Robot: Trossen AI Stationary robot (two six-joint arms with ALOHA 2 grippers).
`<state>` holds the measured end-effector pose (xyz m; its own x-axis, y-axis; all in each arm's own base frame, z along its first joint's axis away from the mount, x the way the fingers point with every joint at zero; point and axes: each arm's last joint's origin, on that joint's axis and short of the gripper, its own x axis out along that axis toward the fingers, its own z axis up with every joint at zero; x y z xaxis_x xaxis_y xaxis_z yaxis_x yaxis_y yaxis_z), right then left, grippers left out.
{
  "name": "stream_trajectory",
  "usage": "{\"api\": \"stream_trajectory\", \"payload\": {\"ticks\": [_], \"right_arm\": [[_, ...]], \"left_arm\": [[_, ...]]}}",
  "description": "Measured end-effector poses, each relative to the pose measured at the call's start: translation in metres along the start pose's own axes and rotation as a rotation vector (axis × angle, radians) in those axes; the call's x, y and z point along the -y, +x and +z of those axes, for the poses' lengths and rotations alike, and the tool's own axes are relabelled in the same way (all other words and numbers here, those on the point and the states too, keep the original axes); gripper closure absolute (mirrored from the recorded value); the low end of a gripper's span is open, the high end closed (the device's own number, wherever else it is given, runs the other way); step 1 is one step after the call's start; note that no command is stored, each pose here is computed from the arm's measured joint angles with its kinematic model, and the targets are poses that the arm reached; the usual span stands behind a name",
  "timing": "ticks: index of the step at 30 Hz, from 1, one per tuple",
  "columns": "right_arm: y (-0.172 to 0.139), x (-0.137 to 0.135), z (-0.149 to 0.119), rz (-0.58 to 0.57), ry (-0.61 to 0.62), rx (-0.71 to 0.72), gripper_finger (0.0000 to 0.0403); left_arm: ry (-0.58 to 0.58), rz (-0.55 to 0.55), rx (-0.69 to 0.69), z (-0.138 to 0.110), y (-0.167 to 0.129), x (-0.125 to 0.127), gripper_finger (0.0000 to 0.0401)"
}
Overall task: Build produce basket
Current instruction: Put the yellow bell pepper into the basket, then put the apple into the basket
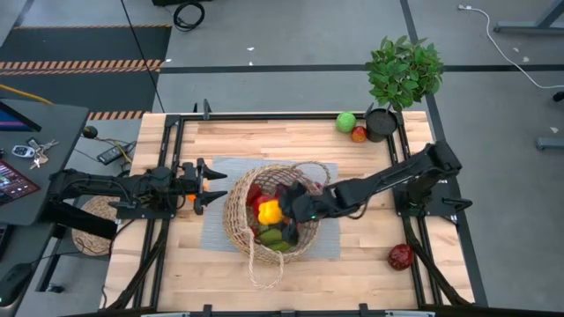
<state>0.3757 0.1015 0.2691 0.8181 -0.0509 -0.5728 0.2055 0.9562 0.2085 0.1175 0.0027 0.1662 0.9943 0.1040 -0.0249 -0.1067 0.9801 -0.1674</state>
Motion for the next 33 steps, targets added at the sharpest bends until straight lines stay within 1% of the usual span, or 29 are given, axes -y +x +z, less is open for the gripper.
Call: {"api": "stream_trajectory", "payload": {"ticks": [4,7,10,14,16,18,21,24,27,30,33], "right_arm": [[0.021,0.006,-0.015,0.018,-0.017,-0.116,0.0083],[0.029,0.008,-0.022,0.08,-0.037,-0.194,0.0077],[0.029,0.007,-0.022,0.114,-0.028,-0.21,0.0056],[0.024,0.008,-0.018,0.112,-0.013,-0.2,0.0017],[0.016,0.009,-0.013,0.113,0.011,-0.184,0.0008],[0.005,0.008,-0.005,0.116,0.012,-0.148,0.0007],[-0.016,0.009,0.004,0.075,-0.005,-0.099,0.0012],[-0.042,0.01,0.019,0.035,-0.026,0.011,0.0014],[-0.064,0.007,0.033,0.052,-0.061,0.126,0.0014],[-0.088,0.009,0.042,0.041,-0.091,0.192,0.0014],[-0.115,0.015,0.049,-0.013,-0.12,0.252,0.0014]], "left_arm": [[0.0,0.0,0.0,0.0,0.0,0.0,0.0115],[0.0,0.0,0.0,0.0,0.0,0.0,0.0115],[0.0,0.0,0.0,0.0,0.0,0.0,0.0115],[0.0,0.0,0.0,0.0,0.0,0.0,0.0115],[0.0,0.0,0.0,0.0,0.0,0.0,0.0115],[0.0,0.0,-0.001,0.0,0.0,0.0,0.0115],[0.0,0.0,0.0,0.0,0.0,0.0,0.0115],[0.001,0.0,0.0,0.0,0.0,0.0,0.0115],[0.0,0.0,0.0,0.0,0.0,0.0,0.0115],[0.0,0.0,0.0,0.0,0.0,0.0,0.0115],[0.0,0.0,0.0,0.0,0.0,0.0,0.0115]]}}
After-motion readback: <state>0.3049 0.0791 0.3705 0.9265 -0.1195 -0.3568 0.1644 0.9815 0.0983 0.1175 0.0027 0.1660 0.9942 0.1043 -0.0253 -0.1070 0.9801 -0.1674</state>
